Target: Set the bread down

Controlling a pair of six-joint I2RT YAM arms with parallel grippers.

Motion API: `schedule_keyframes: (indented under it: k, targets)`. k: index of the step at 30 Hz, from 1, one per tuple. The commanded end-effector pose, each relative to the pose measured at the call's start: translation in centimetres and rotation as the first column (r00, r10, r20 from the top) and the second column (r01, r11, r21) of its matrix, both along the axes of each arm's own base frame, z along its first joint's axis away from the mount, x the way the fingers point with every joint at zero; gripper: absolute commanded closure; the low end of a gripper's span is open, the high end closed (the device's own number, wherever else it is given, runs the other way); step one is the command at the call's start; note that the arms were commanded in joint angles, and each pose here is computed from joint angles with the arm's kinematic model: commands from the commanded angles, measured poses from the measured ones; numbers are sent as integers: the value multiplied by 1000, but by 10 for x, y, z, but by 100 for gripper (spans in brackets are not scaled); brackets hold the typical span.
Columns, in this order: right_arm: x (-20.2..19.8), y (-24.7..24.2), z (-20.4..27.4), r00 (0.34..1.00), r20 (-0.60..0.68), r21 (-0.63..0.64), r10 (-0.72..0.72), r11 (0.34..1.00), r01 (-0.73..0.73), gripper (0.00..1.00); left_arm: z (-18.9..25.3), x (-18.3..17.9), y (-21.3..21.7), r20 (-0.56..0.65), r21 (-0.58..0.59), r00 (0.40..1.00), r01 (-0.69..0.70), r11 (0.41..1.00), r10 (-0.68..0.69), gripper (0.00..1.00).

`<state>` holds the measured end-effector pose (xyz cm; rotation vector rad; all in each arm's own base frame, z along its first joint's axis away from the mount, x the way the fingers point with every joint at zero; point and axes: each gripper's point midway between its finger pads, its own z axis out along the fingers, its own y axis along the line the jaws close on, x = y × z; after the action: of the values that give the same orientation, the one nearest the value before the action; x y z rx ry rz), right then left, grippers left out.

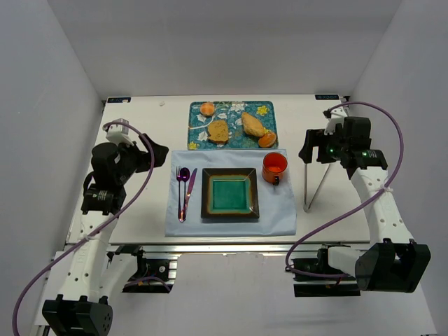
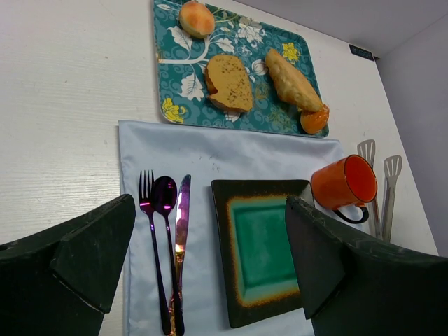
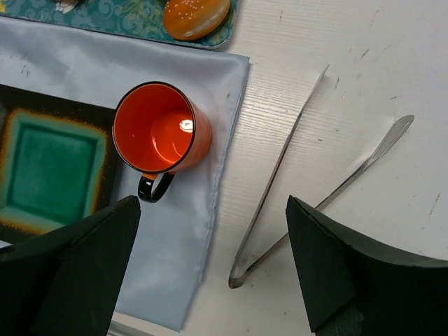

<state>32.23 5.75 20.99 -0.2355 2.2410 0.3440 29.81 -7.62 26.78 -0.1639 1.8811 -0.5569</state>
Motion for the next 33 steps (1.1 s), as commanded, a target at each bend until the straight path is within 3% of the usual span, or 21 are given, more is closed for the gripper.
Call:
schedule_keyframes:
  k: [1,3,6,7,9,10,12,13,15,16,17,23,33]
  targets:
    - [11,-3,22,996,94,-14,-3,1000,4,11,3,3,-1,21,6,1000,8,1000,-8,3]
    - [5,4,19,992,109,-18,65,998,-63,11,1,4,-1,18,6,1000,8,1000,-8,3]
    - [-2,9,15,974,145,-23,176,984,-174,21,1,5,-1,18,5,1000,11,1000,-11,3]
    - [-3,12,15,970,151,-15,193,981,-193,38,1,5,-1,18,5,1000,11,1000,-11,3]
    - [-5,14,8,975,127,9,185,982,-187,62,1,6,-1,15,7,1000,9,1000,-9,3]
    - [-5,11,1,981,101,11,167,986,-169,83,2,7,-1,17,9,1000,9,1000,-9,3]
    - [-5,-2,-20,996,44,-14,84,996,-83,88,2,7,0,21,11,1000,5,1000,-5,4]
    - [-6,-6,-28,997,26,-26,66,998,-65,78,3,7,0,22,10,1000,5,1000,-5,4]
    - [-5,-14,-38,999,17,-63,30,998,-29,47,5,7,0,31,9,1000,1,1000,-2,5]
    - [-7,-17,-43,1000,8,-71,19,997,-19,21,4,6,0,31,8,1000,3,1000,-3,5]
    - [-6,-19,-46,1000,6,-83,9,997,-8,12,3,6,0,30,6,1000,4,1000,-4,5]
    - [-8,-44,-76,989,-30,-148,-148,979,142,11,-7,5,-6,11,-22,1000,26,999,-26,4]
    - [-25,-51,-121,908,-194,-88,-371,928,361,11,-11,11,-7,-8,-24,1000,28,999,-28,4]
